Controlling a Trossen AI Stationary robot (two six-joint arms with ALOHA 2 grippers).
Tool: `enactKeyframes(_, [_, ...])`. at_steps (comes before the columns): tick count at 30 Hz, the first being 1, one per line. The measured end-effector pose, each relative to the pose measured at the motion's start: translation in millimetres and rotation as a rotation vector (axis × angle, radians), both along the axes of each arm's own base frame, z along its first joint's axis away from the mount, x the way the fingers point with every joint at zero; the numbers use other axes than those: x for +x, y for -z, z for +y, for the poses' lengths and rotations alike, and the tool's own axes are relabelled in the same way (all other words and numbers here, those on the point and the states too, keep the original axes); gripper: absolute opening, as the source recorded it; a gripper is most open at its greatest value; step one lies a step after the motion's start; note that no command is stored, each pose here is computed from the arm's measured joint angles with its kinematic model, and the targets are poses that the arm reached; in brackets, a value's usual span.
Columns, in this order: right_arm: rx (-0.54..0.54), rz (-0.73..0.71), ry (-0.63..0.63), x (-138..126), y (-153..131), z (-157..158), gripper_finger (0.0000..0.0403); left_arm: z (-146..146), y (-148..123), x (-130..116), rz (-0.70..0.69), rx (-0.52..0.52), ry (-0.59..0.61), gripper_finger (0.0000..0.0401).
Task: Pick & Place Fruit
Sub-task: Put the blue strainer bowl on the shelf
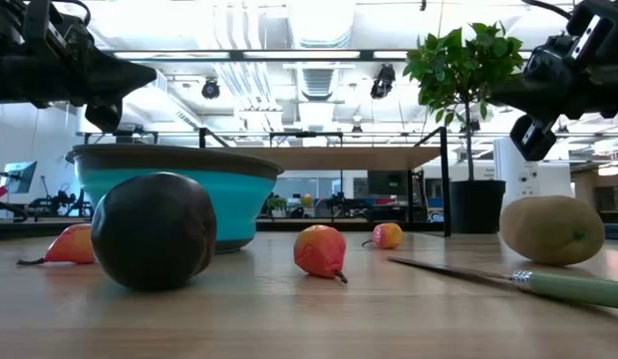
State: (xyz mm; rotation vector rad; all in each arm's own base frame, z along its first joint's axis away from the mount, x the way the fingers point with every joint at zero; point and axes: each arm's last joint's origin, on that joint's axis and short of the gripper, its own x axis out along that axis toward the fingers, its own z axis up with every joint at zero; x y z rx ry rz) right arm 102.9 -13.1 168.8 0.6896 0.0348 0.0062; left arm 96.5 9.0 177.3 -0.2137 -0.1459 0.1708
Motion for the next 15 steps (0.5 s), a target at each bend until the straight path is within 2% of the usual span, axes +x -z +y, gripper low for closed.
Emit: enactKeyframes(15, [0.024,-0.195,0.091,-1.4,-19.2,-2.5,0.0008,0.0,-5.6,-0.9,-0.077,-0.098,0.016,0.0019])
